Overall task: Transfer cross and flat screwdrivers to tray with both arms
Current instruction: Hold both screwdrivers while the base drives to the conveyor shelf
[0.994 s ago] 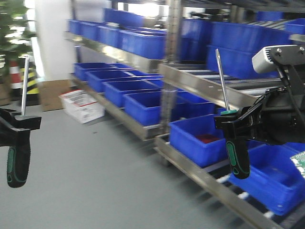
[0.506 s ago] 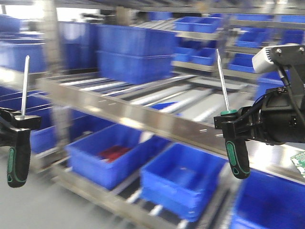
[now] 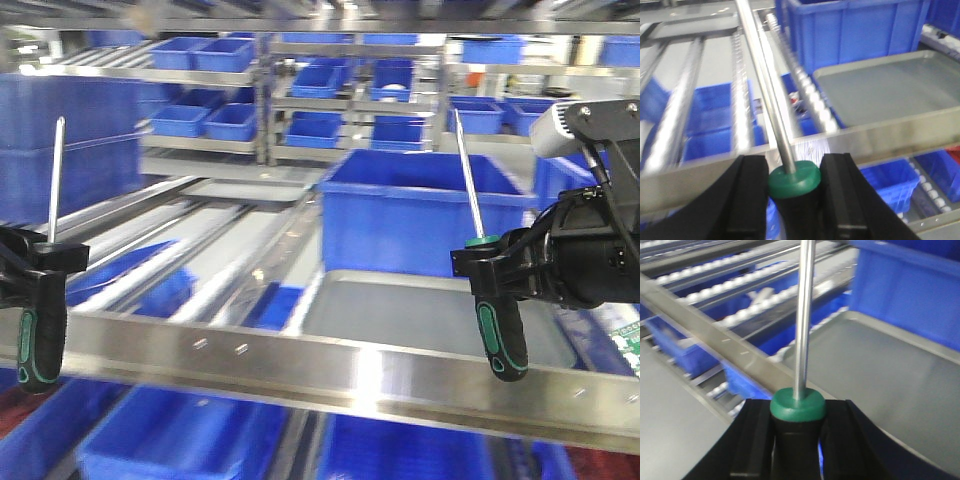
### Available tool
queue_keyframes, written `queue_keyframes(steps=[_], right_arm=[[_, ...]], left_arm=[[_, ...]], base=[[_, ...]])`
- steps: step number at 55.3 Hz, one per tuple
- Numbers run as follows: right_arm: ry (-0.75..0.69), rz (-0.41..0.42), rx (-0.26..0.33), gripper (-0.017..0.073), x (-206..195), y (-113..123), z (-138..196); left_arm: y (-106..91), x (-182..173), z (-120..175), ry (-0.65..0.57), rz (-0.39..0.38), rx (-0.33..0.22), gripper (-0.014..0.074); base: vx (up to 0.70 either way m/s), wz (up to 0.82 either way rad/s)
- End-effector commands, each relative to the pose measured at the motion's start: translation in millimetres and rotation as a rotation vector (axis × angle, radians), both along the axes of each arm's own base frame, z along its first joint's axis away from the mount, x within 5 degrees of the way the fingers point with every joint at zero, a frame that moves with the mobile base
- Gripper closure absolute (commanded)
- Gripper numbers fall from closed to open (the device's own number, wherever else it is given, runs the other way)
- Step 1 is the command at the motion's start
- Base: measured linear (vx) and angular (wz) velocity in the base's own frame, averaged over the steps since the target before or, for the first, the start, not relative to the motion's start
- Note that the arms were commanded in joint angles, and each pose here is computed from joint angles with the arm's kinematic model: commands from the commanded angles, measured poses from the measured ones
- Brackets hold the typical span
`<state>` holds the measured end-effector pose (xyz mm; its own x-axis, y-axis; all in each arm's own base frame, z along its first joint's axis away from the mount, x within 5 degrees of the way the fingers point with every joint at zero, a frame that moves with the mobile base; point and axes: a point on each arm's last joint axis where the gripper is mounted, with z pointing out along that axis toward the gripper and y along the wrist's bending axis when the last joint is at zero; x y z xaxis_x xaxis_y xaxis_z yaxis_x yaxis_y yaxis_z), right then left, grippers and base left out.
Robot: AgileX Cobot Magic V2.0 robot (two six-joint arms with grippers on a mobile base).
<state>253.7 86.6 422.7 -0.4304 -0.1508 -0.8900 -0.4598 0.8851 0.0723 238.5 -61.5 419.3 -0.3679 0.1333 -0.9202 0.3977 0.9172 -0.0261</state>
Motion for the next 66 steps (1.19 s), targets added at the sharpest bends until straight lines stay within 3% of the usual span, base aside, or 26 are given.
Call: queue_keyframes(steps=[1,66], right_arm=[[-0.125,-0.025,0.056,0.0567,-6.5,-3.1,25.4],[-0.125,-0.025,0.056,0.0567,-6.5,-3.1,25.4]], left_arm=[[1.1,-4.6,23.4,-0.124,0.026,-0.059,0.0596],[1.1,-4.2,23.1,-0.123,0.026,-0.059,0.0596]], base=[[0.33,-0.45],[0.22,-0.17]])
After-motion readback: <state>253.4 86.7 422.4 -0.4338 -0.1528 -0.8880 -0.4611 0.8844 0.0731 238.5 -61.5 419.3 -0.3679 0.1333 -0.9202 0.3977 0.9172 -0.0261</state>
